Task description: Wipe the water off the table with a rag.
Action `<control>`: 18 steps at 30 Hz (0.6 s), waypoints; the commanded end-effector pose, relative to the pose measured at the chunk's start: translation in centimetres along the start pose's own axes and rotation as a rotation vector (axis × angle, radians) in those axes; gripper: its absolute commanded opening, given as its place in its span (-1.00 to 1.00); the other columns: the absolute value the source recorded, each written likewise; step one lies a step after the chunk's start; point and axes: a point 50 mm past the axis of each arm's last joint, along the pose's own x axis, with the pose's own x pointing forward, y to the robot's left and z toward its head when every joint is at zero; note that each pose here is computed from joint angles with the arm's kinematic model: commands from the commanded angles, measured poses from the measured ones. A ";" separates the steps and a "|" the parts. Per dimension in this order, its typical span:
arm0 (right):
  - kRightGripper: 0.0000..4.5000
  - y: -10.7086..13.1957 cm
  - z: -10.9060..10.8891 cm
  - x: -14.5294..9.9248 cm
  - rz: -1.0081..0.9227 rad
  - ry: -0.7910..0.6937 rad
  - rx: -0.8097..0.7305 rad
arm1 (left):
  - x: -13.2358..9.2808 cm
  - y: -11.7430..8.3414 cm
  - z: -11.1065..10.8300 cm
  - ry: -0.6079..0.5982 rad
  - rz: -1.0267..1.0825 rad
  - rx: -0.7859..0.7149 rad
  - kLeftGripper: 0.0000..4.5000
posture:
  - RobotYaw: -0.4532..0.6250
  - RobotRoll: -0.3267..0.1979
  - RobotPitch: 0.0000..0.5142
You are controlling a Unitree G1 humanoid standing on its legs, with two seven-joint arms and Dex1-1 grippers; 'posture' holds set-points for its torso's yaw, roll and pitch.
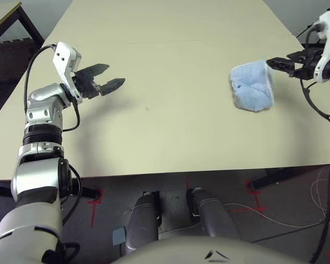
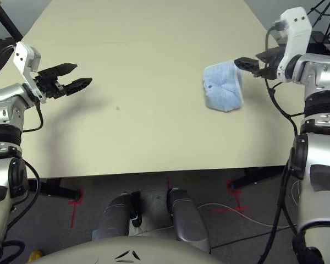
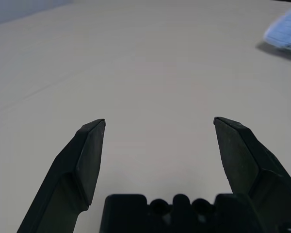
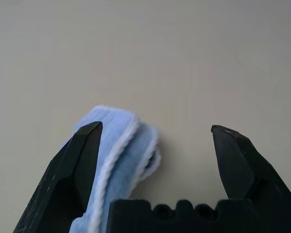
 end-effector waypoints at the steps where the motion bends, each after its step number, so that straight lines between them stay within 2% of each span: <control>1: 0.99 -0.8 -0.3 -0.3 -0.114 -0.138 0.045 | -0.1 0.8 -0.2 -0.019 0.148 0.009 1.00 | -0.46 0.25 -0.45; 6: 0.99 -1.2 -1.8 -0.6 -0.231 -0.287 0.064 | -1.3 2.4 -0.7 -0.077 0.469 -0.011 1.00 | -0.43 0.25 -0.41; 10: 0.99 -1.4 -3.0 -0.8 -0.297 -0.338 0.075 | -3.0 3.1 -1.9 -0.094 0.639 -0.025 1.00 | -0.40 0.25 -0.40; 18: 0.99 -1.5 -4.5 -1.0 -0.375 -0.380 0.091 | -5.0 3.3 -3.8 -0.082 0.831 -0.043 1.00 | -0.38 0.25 -0.38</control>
